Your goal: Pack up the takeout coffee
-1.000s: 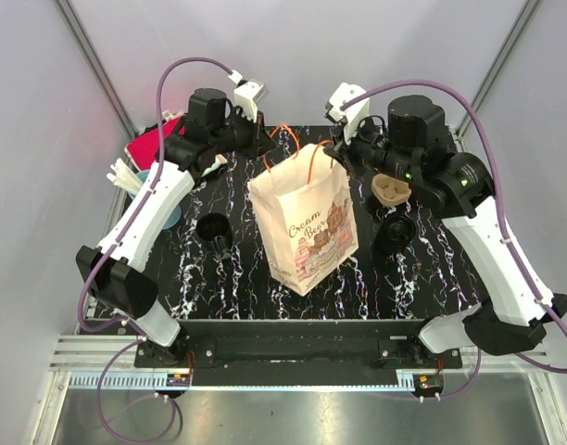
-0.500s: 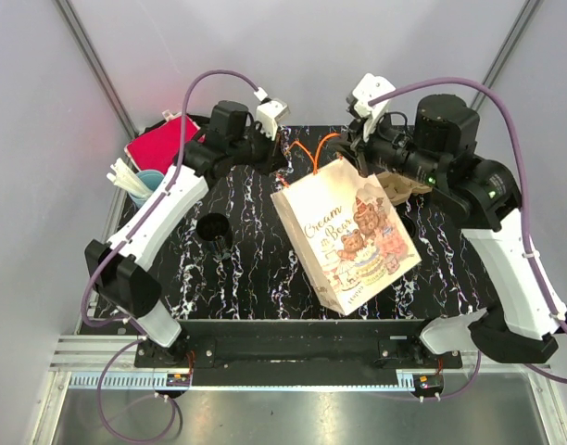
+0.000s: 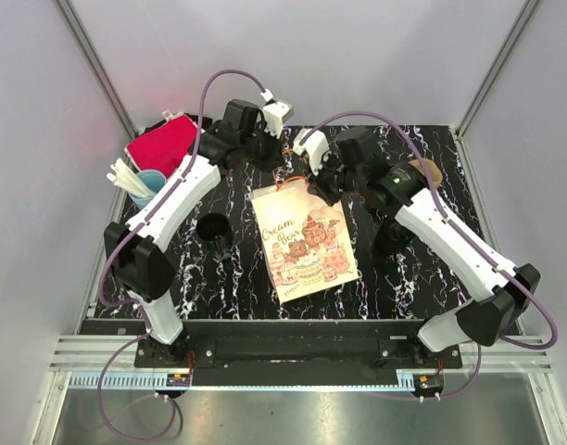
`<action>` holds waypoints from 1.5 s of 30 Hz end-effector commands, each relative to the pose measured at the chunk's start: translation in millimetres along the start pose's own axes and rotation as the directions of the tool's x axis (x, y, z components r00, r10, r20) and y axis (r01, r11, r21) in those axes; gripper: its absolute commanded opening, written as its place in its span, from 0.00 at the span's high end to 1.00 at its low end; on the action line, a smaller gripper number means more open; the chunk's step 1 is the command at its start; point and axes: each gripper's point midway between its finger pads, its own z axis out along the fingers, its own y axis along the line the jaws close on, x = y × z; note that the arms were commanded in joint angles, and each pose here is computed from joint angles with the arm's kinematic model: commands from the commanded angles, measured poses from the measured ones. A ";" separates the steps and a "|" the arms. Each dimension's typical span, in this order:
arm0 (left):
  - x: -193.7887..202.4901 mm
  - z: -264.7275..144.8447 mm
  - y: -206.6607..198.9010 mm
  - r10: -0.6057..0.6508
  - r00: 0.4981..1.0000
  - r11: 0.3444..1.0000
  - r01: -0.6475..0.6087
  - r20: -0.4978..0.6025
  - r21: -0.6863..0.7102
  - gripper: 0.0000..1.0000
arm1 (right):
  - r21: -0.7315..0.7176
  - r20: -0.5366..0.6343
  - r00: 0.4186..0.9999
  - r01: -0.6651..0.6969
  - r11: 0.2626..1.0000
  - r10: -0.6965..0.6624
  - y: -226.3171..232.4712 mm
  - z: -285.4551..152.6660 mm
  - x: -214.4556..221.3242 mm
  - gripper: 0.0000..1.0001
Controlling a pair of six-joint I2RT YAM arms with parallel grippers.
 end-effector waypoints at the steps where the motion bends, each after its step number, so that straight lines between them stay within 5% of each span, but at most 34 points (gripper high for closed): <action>1: -51.4 -34.1 -2.7 0.063 0.986 0.998 -0.058 0.157 -0.032 1.00 | 0.108 0.264 0.962 0.043 0.993 -0.070 -17.3 -66.1 -88.8 0.99; 12: -80.8 -63.7 -13.4 0.086 0.962 0.996 -0.083 0.260 -0.023 1.00 | 0.078 0.325 0.943 0.049 0.996 -0.072 -5.9 -111.5 -111.5 0.99; 28: -95.9 -61.0 -19.0 0.133 0.930 0.991 -0.128 0.344 -0.038 1.00 | -0.055 0.223 0.972 0.093 0.994 -0.079 26.5 -90.4 -48.3 0.92; 31: -91.4 -60.2 -23.4 0.136 0.930 0.990 -0.138 0.342 -0.020 1.00 | -0.090 0.215 0.973 0.106 0.990 -0.084 33.9 -90.9 -42.1 0.90; 34: -81.3 -58.0 -25.6 0.149 0.933 0.988 -0.154 0.327 -0.011 0.97 | -0.136 0.205 0.975 0.114 0.984 -0.085 41.8 -90.2 -38.6 0.74; 39: -75.2 -64.4 -23.7 0.157 0.933 0.987 -0.156 0.324 -0.030 0.74 | -0.171 0.218 0.973 0.114 0.979 -0.075 47.9 -100.2 -48.0 0.41; 43: -79.8 -76.1 -24.5 0.166 0.924 0.986 -0.158 0.344 -0.049 0.29 | -0.171 0.201 0.977 0.103 0.980 -0.067 46.1 -109.1 -55.7 0.21; 45: -84.2 -84.1 -24.8 0.174 0.918 0.985 -0.162 0.355 -0.062 0.19 | -0.144 0.206 0.976 0.100 0.984 -0.069 41.0 -116.3 -63.2 0.17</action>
